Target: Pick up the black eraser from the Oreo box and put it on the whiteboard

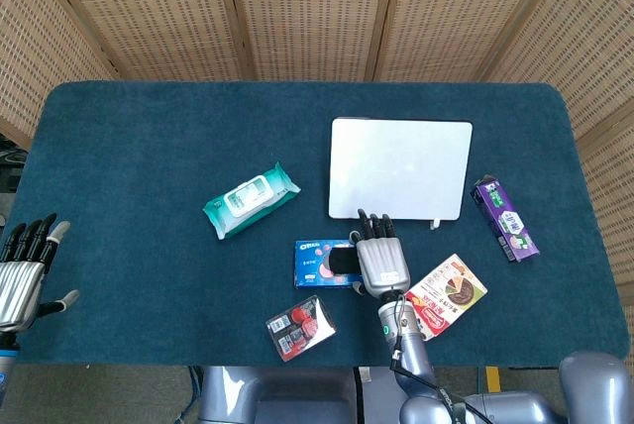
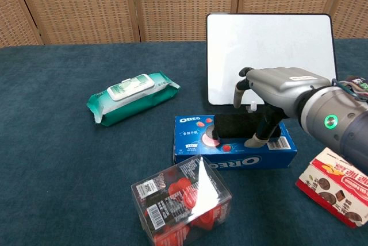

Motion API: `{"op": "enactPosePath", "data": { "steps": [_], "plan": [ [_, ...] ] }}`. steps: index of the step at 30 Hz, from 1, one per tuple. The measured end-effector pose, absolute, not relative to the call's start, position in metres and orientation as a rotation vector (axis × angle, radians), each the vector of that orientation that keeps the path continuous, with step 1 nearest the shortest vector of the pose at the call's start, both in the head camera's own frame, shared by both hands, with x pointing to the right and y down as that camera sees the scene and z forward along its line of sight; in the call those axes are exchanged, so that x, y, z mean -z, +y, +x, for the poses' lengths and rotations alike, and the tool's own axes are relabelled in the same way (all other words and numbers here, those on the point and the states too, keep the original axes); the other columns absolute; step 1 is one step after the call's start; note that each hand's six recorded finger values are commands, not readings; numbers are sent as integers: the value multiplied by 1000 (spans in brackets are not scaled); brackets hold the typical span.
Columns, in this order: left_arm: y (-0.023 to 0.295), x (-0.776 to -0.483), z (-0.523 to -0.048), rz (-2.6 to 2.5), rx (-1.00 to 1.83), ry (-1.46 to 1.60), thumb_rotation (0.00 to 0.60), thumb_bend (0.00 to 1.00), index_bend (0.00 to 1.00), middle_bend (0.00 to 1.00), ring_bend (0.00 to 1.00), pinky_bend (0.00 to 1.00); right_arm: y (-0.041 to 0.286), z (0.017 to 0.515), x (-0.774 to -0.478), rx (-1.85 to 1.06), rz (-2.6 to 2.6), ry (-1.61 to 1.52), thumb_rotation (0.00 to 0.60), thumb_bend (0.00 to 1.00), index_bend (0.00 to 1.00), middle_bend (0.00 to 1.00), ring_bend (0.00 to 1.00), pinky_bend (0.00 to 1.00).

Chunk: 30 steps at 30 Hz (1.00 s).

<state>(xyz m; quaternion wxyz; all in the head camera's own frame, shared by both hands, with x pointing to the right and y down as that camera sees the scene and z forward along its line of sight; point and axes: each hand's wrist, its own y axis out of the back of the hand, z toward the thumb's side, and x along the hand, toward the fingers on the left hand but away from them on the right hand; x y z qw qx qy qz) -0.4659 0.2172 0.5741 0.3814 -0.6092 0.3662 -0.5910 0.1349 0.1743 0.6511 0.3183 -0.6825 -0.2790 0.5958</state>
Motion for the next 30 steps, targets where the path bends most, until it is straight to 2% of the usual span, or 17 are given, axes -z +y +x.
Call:
{"op": "enactPosePath", "data": {
  "steps": [4,30],
  "plan": [
    [217,-575,-464,-1559,1502,928,600,155,0,0,0,0,172,132,-651,-1560,-1793,-727,600,103,328,0,0,0],
    [222,-578,-454,-1586,1483,891,600,155,0,0,0,0,165,121,-655,-1597,-1719,-620,600,107,358,0,0,0]
  ]
}}
